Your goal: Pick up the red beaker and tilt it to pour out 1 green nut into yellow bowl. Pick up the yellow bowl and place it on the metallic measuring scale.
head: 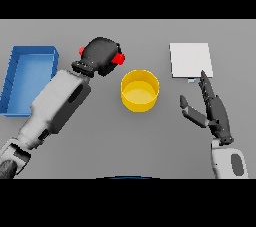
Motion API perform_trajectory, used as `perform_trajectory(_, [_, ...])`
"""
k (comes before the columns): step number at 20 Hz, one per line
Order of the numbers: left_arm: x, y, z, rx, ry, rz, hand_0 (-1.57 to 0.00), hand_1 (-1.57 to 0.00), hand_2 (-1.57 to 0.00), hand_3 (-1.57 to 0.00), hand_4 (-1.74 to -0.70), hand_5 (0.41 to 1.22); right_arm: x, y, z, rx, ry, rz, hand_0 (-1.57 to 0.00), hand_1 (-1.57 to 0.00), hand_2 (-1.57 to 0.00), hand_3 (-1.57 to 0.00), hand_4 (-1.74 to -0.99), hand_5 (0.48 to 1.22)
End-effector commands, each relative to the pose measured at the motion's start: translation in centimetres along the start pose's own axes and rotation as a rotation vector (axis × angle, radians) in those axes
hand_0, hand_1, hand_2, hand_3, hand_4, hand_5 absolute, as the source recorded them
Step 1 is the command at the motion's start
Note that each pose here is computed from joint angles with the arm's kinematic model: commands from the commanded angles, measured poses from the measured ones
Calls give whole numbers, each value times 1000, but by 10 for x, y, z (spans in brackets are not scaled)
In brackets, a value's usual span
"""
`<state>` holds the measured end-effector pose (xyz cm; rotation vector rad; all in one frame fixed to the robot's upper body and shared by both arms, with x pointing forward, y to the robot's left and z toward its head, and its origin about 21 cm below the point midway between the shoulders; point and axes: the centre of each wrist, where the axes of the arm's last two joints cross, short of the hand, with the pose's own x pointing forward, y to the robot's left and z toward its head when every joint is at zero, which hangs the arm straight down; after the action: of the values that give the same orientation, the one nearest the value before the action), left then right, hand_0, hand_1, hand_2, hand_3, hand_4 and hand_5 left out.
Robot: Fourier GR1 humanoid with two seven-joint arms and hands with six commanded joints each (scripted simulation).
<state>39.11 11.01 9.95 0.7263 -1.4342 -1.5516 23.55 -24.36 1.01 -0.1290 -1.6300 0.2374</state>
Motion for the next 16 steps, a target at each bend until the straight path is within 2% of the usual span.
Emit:
perform_trajectory(1, [3, 7, -4, -29, 4, -72, -1571, -1571, -1571, -1571, -1640, 1205, 1, 0, 1, -3, -12, -14, 1, 1, 1, 1, -1290, 685])
perform_trajectory(2, [6, 8, -5, -58, -4, -117, -1571, -1571, -1571, -1571, -1606, 1208, 0, -2, 2, -8, 2, -31, 1, 1, 1, 1, -1284, 678])
perform_trajectory(5, [22, 21, -13, -137, -6, -279, -1571, -1571, -1571, -1355, -1663, 1214, -6, 3, 1, -7, 21, -58, 1, 1, 1, 1, -1279, 651])
perform_trajectory(8, [34, 20, -21, -213, -5, -435, -1571, -1571, -1571, -1301, -1693, 1218, -7, 0, 2, -13, 15, -85, 1, 1, 1, 1, -1299, 627])
perform_trajectory(11, [45, 24, -28, -249, -26, -544, -1571, -1571, -1571, -1203, -1709, 1219, -5, 0, 1, -12, 11, -99, 1, 1, 1, 1, -1301, 607])
perform_trajectory(12, [50, 24, -30, -261, -37, -581, -1571, -1571, -1571, -1277, -1714, 1220, -4, -6, 0, -15, 11, -90, 1, 1, 1, 1, -1296, 606])
perform_trajectory(16, [62, 26, -35, -255, -74, -749, -1571, -1571, -1571, -1450, -1729, 1220, -5, -2, 0, -11, 6, -84, 1, 1, 1, 1, -1297, 600])
